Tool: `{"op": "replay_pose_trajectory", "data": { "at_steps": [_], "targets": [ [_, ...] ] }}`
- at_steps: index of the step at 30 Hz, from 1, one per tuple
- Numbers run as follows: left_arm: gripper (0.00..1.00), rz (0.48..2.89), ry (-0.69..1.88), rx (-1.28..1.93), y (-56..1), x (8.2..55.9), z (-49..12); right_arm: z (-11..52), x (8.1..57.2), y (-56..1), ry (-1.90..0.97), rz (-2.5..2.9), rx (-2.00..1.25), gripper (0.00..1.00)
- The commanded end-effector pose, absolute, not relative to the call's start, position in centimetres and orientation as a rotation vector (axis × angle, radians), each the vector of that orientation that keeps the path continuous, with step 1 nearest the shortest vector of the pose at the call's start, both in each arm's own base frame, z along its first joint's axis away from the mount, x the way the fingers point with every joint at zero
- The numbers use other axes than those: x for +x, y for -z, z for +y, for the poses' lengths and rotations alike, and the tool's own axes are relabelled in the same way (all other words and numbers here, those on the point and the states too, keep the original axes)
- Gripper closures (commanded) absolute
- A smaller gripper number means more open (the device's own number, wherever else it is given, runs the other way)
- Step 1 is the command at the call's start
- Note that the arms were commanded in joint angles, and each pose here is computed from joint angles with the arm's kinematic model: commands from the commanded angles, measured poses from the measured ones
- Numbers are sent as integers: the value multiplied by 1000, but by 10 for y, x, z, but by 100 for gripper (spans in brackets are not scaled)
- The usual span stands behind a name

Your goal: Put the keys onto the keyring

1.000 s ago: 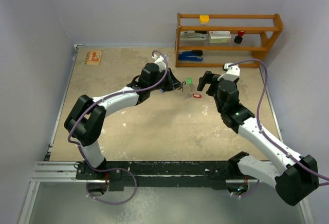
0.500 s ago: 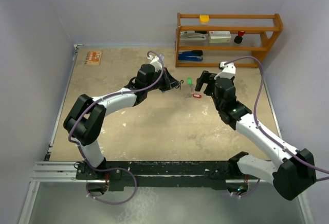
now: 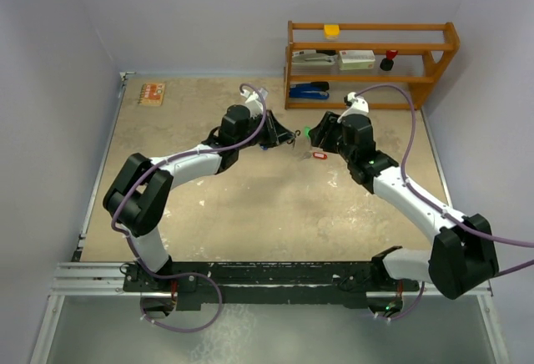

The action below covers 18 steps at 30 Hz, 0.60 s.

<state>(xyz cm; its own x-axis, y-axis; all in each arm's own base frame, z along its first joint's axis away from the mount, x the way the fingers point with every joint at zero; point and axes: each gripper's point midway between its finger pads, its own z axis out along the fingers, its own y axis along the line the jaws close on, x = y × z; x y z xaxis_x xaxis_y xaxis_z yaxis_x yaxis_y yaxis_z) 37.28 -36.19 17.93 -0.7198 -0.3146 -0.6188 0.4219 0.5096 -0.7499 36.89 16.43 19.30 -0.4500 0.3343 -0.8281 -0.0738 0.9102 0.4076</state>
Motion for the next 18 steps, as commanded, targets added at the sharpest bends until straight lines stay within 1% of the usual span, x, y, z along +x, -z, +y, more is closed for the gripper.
{"op": "replay_pose_trajectory", "data": {
  "at_steps": [1, 12, 13, 18],
  "targets": [
    [96, 1889, 1326, 144, -210, 373, -366, 186, 375, -230, -652, 1902, 190, 47],
    [96, 1880, 1363, 174, -211, 369, -374, 203, 377, -228, -753, 1908, 172, 53],
    [96, 1878, 1364, 177, -212, 369, -375, 205, 381, -241, -766, 1881, 169, 53],
    [96, 1876, 1369, 188, -213, 368, -379, 209, 383, -240, -782, 1881, 165, 55]
  ]
}}
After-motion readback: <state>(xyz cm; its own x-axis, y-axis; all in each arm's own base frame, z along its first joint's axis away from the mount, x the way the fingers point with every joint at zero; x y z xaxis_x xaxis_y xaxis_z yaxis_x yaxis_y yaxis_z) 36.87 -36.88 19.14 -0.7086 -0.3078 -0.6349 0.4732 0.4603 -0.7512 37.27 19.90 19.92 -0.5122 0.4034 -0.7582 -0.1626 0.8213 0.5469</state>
